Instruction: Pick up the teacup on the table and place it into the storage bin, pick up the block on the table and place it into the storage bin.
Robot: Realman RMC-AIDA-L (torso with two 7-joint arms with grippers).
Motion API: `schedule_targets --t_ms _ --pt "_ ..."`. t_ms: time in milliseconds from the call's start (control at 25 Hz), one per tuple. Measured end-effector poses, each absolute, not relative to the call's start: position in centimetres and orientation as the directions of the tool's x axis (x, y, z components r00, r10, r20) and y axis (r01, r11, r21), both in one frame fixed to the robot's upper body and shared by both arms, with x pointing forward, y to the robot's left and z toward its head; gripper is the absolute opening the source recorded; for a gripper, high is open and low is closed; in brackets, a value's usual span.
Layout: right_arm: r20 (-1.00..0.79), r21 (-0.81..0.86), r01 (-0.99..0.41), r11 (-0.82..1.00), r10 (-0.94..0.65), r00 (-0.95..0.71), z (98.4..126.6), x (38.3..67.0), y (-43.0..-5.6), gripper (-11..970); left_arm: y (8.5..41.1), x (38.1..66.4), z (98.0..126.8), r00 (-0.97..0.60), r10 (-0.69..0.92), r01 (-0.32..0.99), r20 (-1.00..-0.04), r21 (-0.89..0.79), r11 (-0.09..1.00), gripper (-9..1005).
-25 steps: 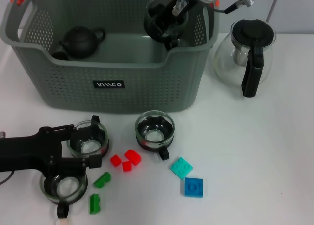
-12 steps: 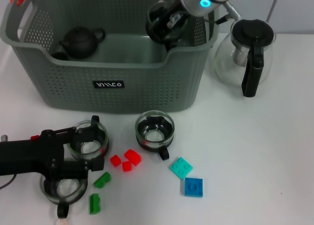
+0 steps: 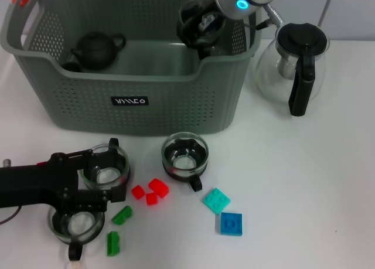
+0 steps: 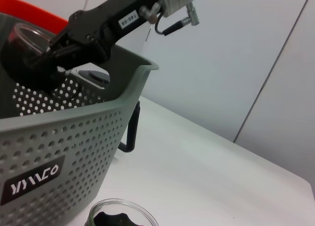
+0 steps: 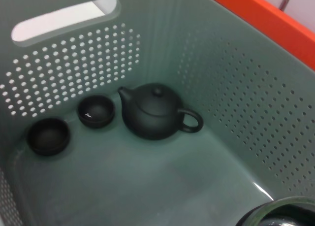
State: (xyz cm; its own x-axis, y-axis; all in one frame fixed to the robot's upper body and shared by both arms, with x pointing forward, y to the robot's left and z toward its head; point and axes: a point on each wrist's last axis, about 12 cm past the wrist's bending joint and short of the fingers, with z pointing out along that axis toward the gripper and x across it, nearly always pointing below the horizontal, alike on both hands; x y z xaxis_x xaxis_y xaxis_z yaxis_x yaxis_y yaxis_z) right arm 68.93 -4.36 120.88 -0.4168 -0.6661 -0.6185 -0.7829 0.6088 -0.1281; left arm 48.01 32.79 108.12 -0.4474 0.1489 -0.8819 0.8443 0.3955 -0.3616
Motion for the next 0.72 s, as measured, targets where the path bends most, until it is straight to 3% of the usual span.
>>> schedule_targets --t_ms 720 --pt "-0.625 -0.137 -0.779 0.612 -0.664 -0.411 119.3 69.0 -4.5 64 32.7 48.0 108.1 -0.447 0.147 0.845 -0.882 -0.362 0.394 904"
